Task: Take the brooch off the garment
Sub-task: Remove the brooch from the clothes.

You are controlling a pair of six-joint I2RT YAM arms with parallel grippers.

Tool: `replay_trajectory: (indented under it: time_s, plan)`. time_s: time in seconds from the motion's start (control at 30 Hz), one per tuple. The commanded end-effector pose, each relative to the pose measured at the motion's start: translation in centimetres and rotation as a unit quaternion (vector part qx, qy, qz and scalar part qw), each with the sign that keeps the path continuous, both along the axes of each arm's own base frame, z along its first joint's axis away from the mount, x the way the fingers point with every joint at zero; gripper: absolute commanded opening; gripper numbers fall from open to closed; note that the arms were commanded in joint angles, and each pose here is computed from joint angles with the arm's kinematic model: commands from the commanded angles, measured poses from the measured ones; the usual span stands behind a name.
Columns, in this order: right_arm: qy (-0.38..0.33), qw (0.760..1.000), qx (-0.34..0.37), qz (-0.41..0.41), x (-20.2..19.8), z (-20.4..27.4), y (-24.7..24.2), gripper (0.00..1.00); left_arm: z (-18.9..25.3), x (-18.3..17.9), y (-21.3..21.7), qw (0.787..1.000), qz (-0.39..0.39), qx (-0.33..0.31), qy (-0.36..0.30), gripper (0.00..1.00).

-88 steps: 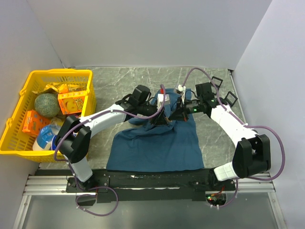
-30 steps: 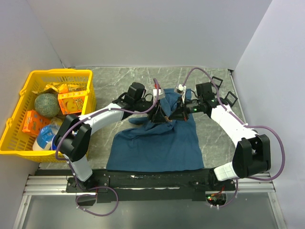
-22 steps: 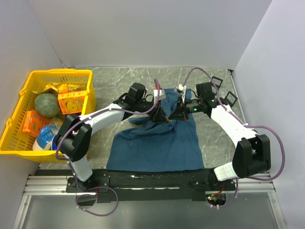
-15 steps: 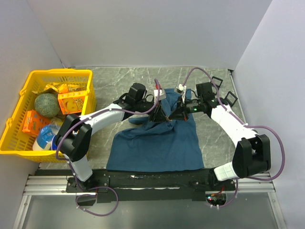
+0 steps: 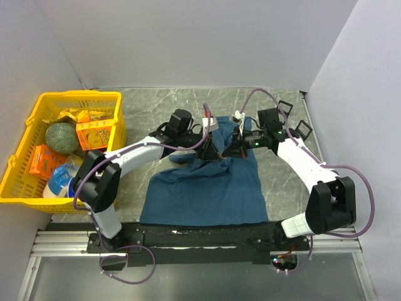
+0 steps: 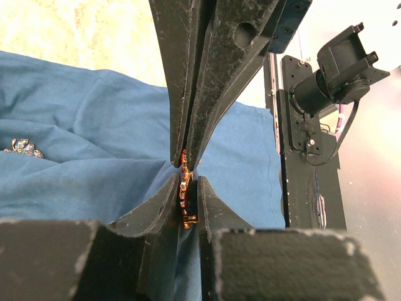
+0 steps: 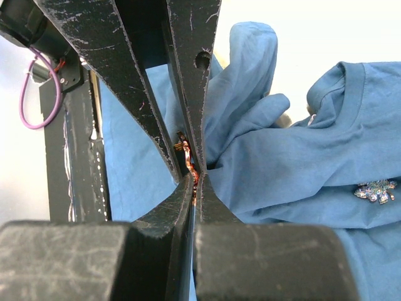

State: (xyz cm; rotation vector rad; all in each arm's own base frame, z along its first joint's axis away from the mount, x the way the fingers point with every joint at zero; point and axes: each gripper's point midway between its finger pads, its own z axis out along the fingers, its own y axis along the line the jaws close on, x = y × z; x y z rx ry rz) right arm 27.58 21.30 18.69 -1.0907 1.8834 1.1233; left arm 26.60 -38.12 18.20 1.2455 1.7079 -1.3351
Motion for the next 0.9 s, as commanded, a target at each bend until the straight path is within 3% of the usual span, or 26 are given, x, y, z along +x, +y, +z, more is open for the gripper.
replay_trajectory:
  time_s: [0.0, 0.43, 0.87]
  plan:
    - [-0.024, 0.999, 0.022, 0.008, -0.3, 1.8, 0.1, 0.00, -0.4, 0.2, -0.3, 1.000, -0.002, 0.000, -0.008, 0.17]
    - [-0.023, 1.000, 0.019, 0.007, -0.3, 1.6, 0.1, 0.00, 0.3, 0.2, -0.2, 1.000, -0.006, -0.001, -0.022, 0.43]
    - [0.018, 0.998, 0.058, 0.032, -1.2, 2.6, 0.4, 0.00, 2.3, -0.6, 0.8, 0.999, -0.037, -0.030, -0.022, 0.56]
